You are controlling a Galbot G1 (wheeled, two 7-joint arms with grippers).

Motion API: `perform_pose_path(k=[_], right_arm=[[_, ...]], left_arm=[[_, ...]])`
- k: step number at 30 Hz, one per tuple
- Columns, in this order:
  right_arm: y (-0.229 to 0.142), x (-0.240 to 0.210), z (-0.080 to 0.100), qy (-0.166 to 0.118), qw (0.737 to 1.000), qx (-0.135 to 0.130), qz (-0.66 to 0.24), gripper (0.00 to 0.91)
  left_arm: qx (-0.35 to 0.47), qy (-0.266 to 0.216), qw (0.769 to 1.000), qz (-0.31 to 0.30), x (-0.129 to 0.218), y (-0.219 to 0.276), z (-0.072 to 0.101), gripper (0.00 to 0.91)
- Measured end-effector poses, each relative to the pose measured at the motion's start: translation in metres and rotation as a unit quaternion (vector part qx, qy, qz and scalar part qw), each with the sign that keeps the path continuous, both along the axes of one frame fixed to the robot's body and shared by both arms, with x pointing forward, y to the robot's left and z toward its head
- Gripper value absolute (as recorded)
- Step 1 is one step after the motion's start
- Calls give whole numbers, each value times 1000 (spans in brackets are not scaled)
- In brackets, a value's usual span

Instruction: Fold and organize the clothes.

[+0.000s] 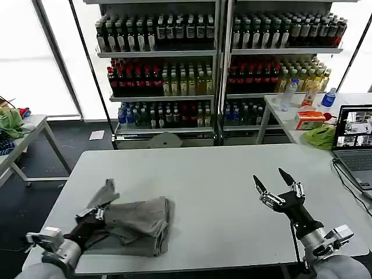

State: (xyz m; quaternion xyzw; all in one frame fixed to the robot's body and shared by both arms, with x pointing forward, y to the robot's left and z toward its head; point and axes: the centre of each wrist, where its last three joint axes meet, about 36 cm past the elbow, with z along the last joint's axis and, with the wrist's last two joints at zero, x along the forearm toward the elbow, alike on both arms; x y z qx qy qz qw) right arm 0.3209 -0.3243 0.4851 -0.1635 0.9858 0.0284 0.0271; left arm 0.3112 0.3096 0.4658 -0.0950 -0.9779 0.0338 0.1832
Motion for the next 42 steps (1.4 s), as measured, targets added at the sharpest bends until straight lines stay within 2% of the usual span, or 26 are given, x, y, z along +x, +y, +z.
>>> perform_pose_path(k=[7,11,12,13,14,15,16,17,23,29,32,38,42], right_arm=[[2,1,-1,3,1000,2,0,907],[2,2,-2,7,1000,2,-1,907],[2,3,-2,7,1000,2,0,907],[2,3,-2,7,1000,2,0,907],[3,3,-2,7,1000,2,1,907],[3,3,-3,7,1000,3,1,907],[3,3,-3,8,1000,4,1,907],[4,3,-3,8,1000,4,1,907],[5,1,-3,10,1000,5,5,907],[6,0,-3,12,1000,7,6,907],[7,0,-4,12,1000,9,6,907],[8,3,-5,13,1000,10,6,907],[8,3,-5,14,1000,7,9,907]], left_arm=[[-26,37,999,-30,3,-38,-22,0],[-39,48,997,-41,6,-51,-29,0],[-40,51,997,-44,6,-54,-30,10],[-41,54,997,-47,5,-57,-31,60],[-43,57,996,-50,5,-59,-32,191],[-44,60,996,-51,6,-61,-33,514],[-44,63,996,-52,6,-63,-35,746],[-44,65,996,-53,7,-65,-36,907],[-39,69,995,-57,9,-70,-40,907],[-41,56,996,-53,15,-68,-33,907],[-48,47,997,-49,14,-62,-23,907],[-61,10,997,-42,5,-47,11,907],[-59,-15,998,-26,2,-32,27,907]])
